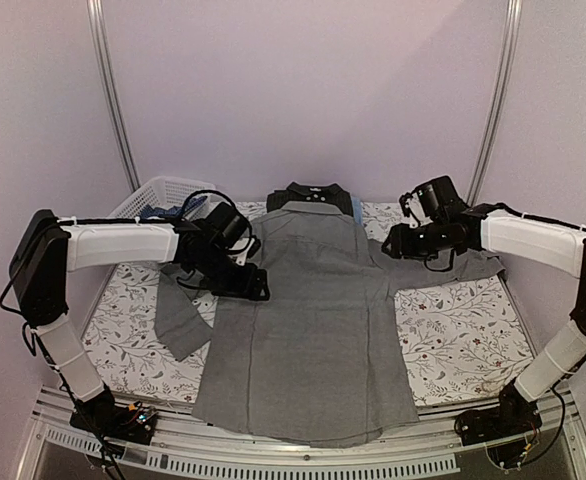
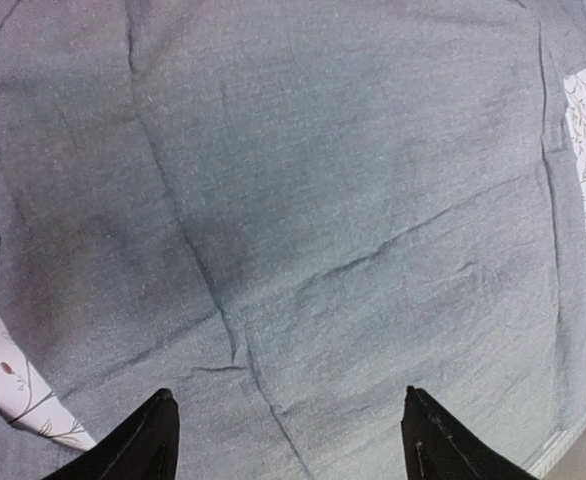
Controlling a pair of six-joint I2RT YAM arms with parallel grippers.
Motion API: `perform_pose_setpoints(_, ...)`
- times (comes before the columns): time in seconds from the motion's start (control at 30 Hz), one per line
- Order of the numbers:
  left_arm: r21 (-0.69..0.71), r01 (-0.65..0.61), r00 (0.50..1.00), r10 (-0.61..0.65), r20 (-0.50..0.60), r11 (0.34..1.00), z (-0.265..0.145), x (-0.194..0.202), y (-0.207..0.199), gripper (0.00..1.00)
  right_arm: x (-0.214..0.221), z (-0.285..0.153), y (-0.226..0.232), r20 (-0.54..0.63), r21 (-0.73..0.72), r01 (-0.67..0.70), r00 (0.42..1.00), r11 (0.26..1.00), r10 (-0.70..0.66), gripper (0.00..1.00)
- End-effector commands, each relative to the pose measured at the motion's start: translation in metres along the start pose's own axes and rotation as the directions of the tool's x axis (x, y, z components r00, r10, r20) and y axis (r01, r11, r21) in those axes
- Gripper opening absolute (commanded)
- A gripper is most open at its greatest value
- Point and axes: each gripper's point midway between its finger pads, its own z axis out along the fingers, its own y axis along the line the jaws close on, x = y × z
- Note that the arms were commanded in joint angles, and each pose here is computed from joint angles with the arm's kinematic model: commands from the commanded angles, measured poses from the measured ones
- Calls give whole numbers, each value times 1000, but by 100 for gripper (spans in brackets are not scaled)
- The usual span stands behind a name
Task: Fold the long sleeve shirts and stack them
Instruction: Smooth out the flattened shirt at the center of the board.
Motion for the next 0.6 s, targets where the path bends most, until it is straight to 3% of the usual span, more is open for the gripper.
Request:
perform_pose_setpoints(0.0, 4, -4, 1000, 4, 23, 1000, -10, -9, -8, 76, 58, -6, 69, -74, -169, -2, 997, 986, -11, 47)
perform_pose_setpoints(0.1, 5, 0, 1000, 0, 25, 1000, -11, -10, -10, 76, 106, -4, 104, -152, -244, -5, 988, 970, -34, 45)
perform_pose_setpoints(0.23, 3, 10, 1000, -10, 21, 1000, -9, -8, -11, 76, 154, 8, 117, -243, -287, -41, 970, 957, -32, 43)
perform_pose_setpoints(0.57, -13, 16, 1000, -15, 10, 1000, -7, -3, -9, 76, 225, 35, 59, -376, -138, -114, 925, 984, 55, 43)
